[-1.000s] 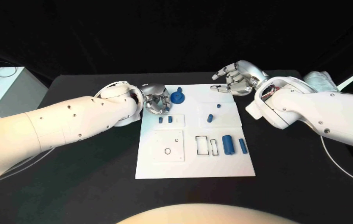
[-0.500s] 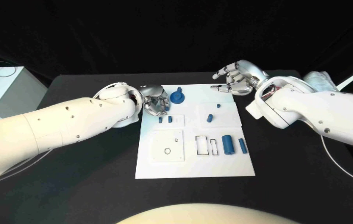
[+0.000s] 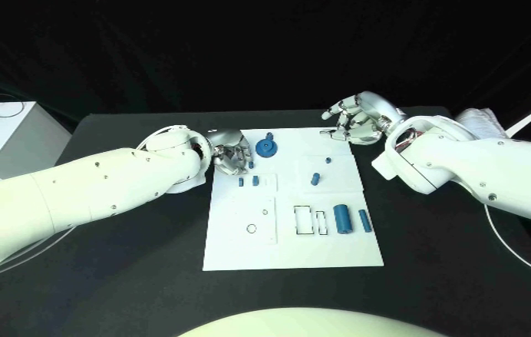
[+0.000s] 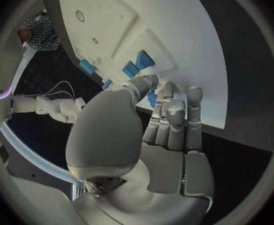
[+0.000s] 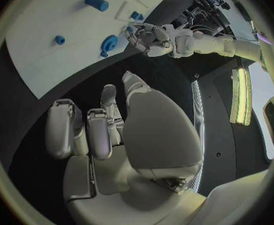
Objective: Assemble the parts on the task board
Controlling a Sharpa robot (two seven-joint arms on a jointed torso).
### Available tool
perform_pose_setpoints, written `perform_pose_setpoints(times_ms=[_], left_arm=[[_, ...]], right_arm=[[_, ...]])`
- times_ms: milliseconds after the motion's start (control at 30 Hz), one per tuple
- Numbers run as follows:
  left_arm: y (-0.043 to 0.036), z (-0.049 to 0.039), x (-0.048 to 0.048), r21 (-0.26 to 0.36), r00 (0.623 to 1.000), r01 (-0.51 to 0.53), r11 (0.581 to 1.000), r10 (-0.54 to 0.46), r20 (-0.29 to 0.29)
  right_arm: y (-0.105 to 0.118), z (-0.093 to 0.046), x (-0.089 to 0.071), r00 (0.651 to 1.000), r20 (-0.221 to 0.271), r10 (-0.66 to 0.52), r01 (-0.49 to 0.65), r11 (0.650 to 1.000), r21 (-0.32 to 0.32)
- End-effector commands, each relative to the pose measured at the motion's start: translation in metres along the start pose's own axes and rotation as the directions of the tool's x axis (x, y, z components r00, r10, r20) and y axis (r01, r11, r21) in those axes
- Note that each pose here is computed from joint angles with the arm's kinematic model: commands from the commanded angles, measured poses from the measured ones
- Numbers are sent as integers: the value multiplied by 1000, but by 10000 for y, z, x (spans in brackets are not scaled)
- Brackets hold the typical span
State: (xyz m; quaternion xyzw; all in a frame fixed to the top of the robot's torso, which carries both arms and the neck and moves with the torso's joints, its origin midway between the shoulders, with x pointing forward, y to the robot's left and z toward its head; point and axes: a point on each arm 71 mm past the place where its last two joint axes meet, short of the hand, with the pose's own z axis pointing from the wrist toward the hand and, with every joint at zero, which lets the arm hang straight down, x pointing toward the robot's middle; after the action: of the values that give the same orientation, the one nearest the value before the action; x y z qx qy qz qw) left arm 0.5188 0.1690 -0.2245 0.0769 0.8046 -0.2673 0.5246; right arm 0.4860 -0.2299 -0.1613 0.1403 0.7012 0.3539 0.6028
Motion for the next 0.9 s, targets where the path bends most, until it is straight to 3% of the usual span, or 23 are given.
perform_pose_setpoints(times_ms=[33, 167, 267, 400, 533, 667, 900], left_arm=[[49, -36, -42, -10, 1000, 11, 1000, -11, 25], [122, -96, -135, -4, 995, 69, 998, -68, 76], [214, -173, -239, 9, 970, 204, 979, -204, 134], [366, -298, -360, 40, 869, 451, 892, -449, 206], [456, -421, -441, 115, 758, 599, 792, -608, 237], [482, -504, -476, 181, 671, 684, 707, -707, 225], [486, -641, -509, 280, 486, 811, 514, -858, 166]], right_arm=[[-27, -5, 48, 991, -68, -112, 111, 993, -27], [-96, -6, 70, 973, -97, -209, 205, 978, -42], [-159, -2, 80, 948, -108, -301, 296, 954, -57], [-240, 9, 91, 900, -107, -423, 418, 906, -66], [-299, 20, 121, 848, -107, -518, 516, 855, -53], [-328, 27, 176, 820, -117, -561, 560, 827, -42], [-349, 35, 321, 790, -128, -600, 600, 799, -43]])
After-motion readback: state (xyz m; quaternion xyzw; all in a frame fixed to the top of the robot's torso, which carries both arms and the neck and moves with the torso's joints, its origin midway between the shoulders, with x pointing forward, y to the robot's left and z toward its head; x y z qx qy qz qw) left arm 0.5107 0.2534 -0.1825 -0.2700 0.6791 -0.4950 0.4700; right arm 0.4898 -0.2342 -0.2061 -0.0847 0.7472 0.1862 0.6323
